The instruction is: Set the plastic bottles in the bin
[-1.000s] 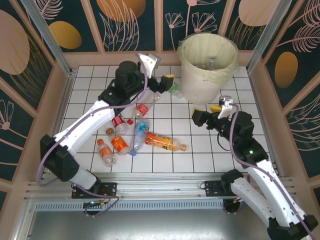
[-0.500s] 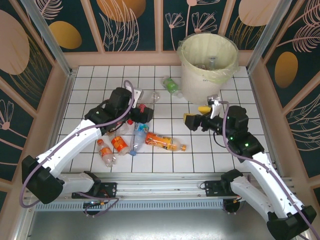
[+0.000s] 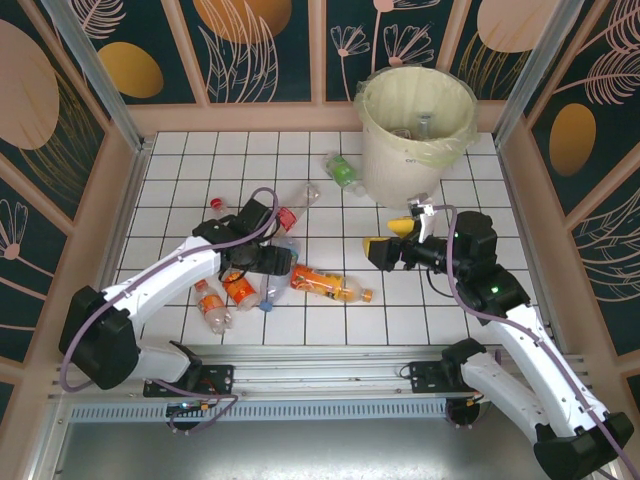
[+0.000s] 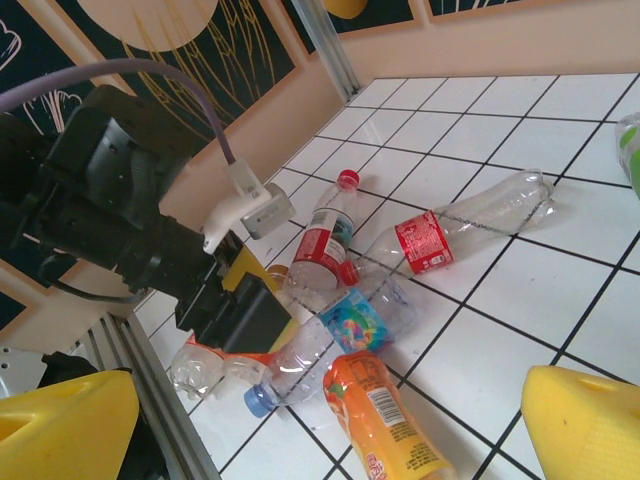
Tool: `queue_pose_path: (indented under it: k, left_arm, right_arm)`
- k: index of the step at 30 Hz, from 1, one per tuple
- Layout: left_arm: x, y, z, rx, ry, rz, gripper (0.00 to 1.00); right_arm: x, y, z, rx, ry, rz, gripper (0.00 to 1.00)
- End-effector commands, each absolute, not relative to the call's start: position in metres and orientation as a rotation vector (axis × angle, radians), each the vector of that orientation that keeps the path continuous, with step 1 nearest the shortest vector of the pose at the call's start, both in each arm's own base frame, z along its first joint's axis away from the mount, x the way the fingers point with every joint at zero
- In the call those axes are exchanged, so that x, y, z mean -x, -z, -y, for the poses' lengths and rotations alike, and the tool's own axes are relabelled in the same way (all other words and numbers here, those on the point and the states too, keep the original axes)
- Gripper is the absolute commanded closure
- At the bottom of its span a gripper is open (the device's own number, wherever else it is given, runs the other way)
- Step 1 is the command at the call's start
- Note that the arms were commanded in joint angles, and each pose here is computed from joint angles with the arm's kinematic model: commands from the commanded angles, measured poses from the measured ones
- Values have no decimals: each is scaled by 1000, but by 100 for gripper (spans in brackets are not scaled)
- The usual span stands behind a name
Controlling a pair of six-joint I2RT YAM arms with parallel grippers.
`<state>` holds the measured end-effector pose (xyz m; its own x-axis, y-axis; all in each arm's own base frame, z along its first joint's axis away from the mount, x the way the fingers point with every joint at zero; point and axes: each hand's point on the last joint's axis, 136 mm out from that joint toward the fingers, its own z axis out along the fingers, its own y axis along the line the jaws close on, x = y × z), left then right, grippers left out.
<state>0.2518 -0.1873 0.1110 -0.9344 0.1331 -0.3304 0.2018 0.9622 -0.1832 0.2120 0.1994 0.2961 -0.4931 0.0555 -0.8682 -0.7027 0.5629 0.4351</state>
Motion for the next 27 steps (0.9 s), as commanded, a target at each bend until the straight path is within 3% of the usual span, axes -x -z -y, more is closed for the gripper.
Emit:
queue_pose_path:
  k: [1,10,21,24,27]
  left_arm:
    - [-237,-93,185,-246,300,-2882,20]
    - [-238,-54,186,-272,251,-2943,28]
    - [-250,-32,195,-286,251,-2946,28]
    - [-252,-27,199,-291,265,-2951,23]
    - [-257,-28,201,-287,265,-2937,26]
  right_arm:
    - [-203,-316,-202,576,-1038,-1801,1]
    - [-203,-316,-201,573,-1038,-1801,1]
    - [-203,-314,-201,565,-1042,-1802,1]
    - [-203,-314,-201,564,-1042,-1802,1]
    - [-204,-313,-201,561,-1041,-1806,1]
